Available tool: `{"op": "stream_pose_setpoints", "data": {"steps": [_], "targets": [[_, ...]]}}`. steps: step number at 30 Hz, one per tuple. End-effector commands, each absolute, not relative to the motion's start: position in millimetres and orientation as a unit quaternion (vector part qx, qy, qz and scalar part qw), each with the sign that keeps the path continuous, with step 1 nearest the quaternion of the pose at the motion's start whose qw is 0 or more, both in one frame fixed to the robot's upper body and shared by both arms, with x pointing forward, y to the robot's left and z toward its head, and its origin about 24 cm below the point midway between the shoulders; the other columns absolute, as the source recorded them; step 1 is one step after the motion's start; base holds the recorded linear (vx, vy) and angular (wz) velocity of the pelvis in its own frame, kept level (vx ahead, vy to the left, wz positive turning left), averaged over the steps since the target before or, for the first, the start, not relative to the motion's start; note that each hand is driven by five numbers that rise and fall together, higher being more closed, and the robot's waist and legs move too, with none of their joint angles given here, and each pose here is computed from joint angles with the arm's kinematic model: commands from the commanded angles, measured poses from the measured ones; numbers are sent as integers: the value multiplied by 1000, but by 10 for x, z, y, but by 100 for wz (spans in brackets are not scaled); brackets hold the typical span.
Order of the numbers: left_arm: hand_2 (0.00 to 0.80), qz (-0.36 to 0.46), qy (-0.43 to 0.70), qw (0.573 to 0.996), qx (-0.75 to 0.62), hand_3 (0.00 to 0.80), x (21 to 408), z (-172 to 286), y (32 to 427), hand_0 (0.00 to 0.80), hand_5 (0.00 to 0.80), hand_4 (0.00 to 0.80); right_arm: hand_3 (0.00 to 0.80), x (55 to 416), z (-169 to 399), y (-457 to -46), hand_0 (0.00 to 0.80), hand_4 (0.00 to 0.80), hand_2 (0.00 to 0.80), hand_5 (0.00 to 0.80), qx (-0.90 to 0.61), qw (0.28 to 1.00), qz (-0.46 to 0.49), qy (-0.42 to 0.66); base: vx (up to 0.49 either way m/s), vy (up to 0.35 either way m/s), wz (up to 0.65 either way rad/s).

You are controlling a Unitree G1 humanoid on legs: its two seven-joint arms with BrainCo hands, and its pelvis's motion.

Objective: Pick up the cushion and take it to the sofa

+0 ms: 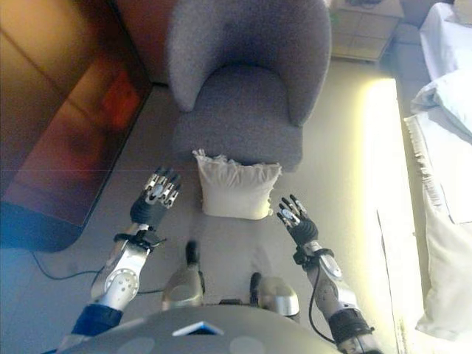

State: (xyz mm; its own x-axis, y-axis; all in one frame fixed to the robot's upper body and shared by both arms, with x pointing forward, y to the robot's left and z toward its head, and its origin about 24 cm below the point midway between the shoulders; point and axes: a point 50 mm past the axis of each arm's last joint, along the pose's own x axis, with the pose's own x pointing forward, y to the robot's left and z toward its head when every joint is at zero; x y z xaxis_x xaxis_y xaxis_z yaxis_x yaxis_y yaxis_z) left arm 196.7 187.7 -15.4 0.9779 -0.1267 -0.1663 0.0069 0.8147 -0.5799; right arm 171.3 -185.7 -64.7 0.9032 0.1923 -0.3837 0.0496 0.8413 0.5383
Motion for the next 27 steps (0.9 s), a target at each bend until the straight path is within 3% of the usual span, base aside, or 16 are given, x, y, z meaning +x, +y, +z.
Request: {"op": "stream_pose_setpoints", "data": {"steps": [1,7,15,21,27], "targets": [[0,-46,29,956,-287,0,1924,82,1984,0,0,0,0,1766,-488,-1833,0,0,0,0,291,940,64,165,441,149,-49],[0,-34,32,960,-276,0,1858,69,2097,0,0,0,0,1750,-499,-1775,0,0,0,0,305,934,57,177,456,218,-73],[0,-36,25,967,-251,0,2028,159,2173,0,0,0,0,1898,-471,-1526,0,0,0,0,322,931,68,161,328,237,-7],[0,-29,19,966,-256,0,1969,155,2274,0,0,0,0,1879,-456,-1538,0,0,0,0,328,929,71,156,242,-94,-13],[0,-24,26,971,-238,0,1842,97,2292,0,0,0,0,2010,-398,-1563,0,0,0,0,321,931,87,152,228,-126,29]]}}
